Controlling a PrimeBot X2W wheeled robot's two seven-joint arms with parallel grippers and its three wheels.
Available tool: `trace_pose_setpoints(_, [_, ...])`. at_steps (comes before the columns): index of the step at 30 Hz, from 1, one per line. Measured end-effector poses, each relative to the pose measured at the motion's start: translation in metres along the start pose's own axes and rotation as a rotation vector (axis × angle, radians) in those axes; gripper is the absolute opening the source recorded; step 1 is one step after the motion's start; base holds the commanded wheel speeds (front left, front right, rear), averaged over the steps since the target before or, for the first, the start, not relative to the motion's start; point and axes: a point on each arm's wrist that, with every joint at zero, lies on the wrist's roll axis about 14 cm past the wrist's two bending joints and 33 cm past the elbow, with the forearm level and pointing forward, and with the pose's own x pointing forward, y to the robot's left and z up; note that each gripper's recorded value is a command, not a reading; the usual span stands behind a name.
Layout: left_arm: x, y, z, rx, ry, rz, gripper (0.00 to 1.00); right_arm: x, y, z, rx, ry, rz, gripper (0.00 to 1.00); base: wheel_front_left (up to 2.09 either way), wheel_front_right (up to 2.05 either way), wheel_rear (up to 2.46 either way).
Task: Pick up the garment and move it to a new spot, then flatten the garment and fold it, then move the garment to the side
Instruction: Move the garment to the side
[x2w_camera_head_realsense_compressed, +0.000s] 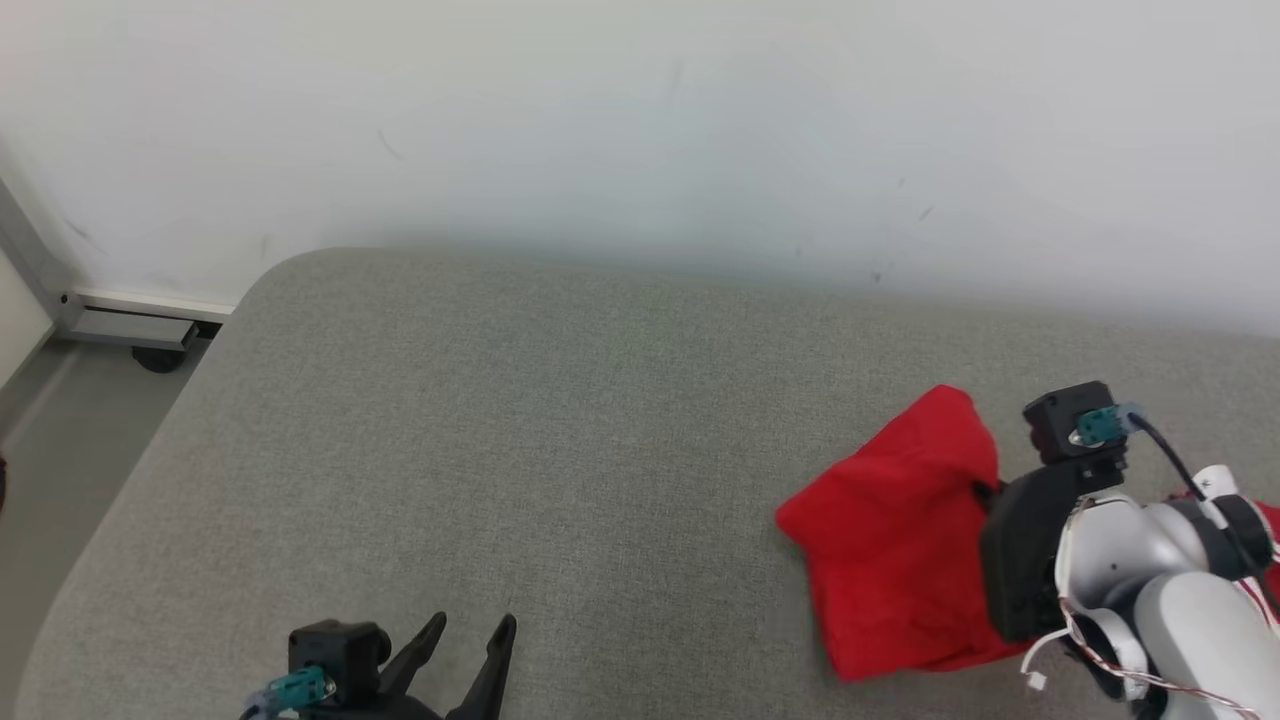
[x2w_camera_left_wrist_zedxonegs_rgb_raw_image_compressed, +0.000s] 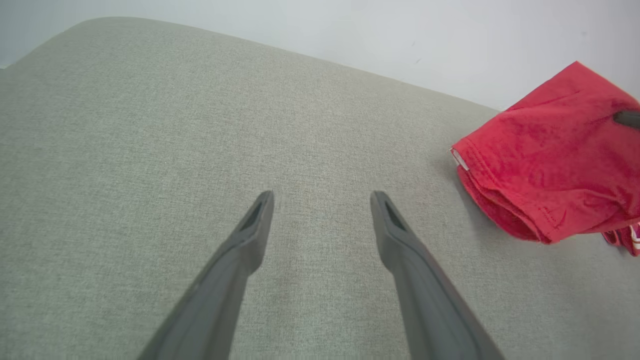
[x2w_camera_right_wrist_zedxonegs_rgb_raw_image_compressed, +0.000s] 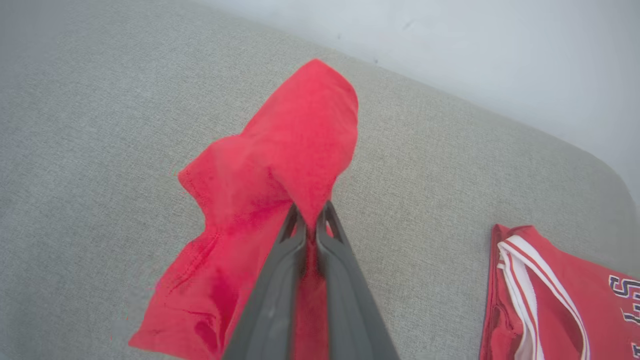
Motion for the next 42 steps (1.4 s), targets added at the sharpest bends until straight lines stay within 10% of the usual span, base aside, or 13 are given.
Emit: trace_pose_setpoints(42, [0.029,-0.014,-0.002,0.049,0.058,-0.081,1.0,-0.024,-0.116,-0.048,0.322,0.129,-0.243,0.0,0.0,0.0,0.0])
